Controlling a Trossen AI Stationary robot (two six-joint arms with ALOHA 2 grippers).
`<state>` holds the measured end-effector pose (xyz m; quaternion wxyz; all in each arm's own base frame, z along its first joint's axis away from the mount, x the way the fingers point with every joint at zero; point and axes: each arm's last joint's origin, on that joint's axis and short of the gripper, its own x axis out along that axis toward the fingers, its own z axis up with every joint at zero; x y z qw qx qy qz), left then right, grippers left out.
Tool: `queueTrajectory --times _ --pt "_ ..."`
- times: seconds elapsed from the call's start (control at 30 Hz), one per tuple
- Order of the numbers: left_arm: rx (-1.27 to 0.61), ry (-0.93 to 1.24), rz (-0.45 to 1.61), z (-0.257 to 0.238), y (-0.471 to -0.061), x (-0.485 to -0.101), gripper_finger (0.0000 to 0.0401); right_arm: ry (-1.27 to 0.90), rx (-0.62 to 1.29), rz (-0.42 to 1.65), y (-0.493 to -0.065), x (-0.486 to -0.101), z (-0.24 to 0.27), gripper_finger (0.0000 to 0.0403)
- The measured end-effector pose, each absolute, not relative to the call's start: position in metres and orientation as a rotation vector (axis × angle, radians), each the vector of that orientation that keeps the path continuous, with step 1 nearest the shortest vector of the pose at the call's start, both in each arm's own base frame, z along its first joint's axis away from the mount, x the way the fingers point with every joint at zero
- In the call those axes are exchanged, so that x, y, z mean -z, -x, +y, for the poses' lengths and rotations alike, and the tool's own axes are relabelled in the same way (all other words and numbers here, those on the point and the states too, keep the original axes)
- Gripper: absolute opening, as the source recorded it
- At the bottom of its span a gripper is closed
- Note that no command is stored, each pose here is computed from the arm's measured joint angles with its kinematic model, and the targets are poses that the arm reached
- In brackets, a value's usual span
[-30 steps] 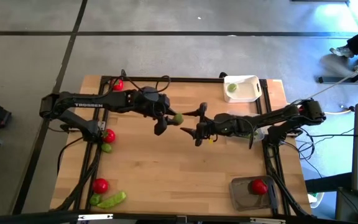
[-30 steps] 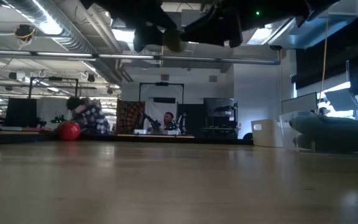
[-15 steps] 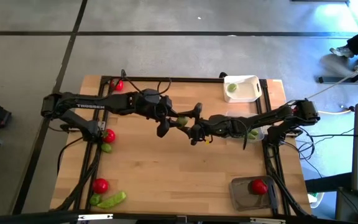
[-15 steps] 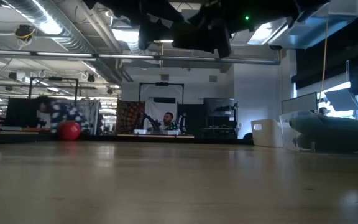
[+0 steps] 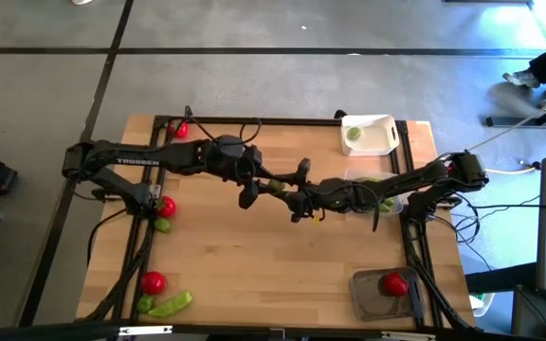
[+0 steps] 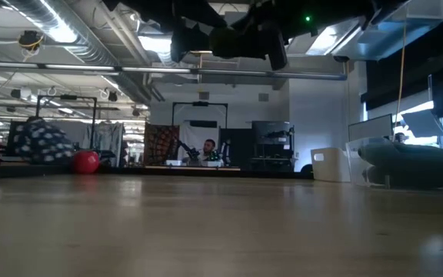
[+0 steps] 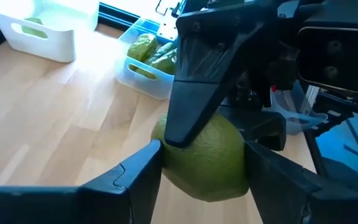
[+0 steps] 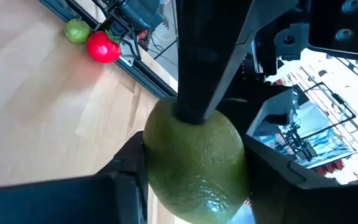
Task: Sort produce into baskets
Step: Put the top lime into the white bin
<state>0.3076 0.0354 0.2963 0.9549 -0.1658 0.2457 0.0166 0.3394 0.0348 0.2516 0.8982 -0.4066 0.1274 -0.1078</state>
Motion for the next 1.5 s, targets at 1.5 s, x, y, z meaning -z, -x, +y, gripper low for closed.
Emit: queueTrajectory --times 1.5 --pt "-0.587 0.084 0.802 0.052 -0.262 -0.287 0.0265 0.316 0.751 0.649 -0.261 -0.275 -0.056 0.0172"
